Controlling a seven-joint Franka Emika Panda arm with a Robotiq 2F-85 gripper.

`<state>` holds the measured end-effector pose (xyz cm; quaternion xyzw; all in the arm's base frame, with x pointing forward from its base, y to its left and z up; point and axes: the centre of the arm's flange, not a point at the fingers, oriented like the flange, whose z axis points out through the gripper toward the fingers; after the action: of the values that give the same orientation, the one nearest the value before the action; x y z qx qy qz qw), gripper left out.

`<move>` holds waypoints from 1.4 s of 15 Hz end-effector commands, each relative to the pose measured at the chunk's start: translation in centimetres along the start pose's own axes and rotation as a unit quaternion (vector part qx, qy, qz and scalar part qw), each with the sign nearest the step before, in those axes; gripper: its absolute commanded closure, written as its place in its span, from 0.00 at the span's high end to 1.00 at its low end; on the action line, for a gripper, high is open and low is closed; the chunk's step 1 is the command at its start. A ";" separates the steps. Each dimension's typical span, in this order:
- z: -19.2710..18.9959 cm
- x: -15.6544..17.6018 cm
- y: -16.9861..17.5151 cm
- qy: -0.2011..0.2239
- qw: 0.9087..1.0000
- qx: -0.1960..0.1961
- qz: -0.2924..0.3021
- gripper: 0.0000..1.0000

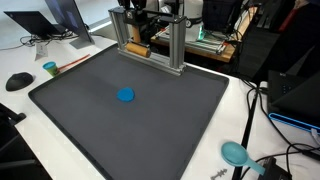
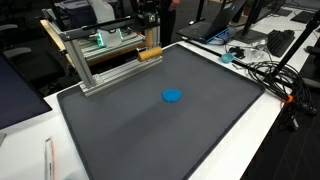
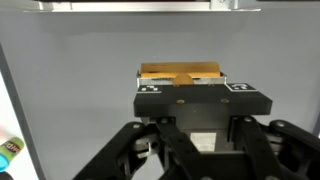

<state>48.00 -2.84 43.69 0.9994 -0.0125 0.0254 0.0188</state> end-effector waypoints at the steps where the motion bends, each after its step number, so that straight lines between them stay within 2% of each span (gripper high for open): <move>1: -1.2 -3.5 -1.2 0.003 1.000 -0.012 0.004 0.22; 12: -0.7 -8.1 -1.6 -0.011 1.000 -0.015 0.002 0.22; 21: -1.6 -9.8 -2.8 -0.029 0.999 -0.016 -0.005 0.22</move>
<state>39.64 -0.62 44.05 0.9995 -0.0060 -0.0076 0.0286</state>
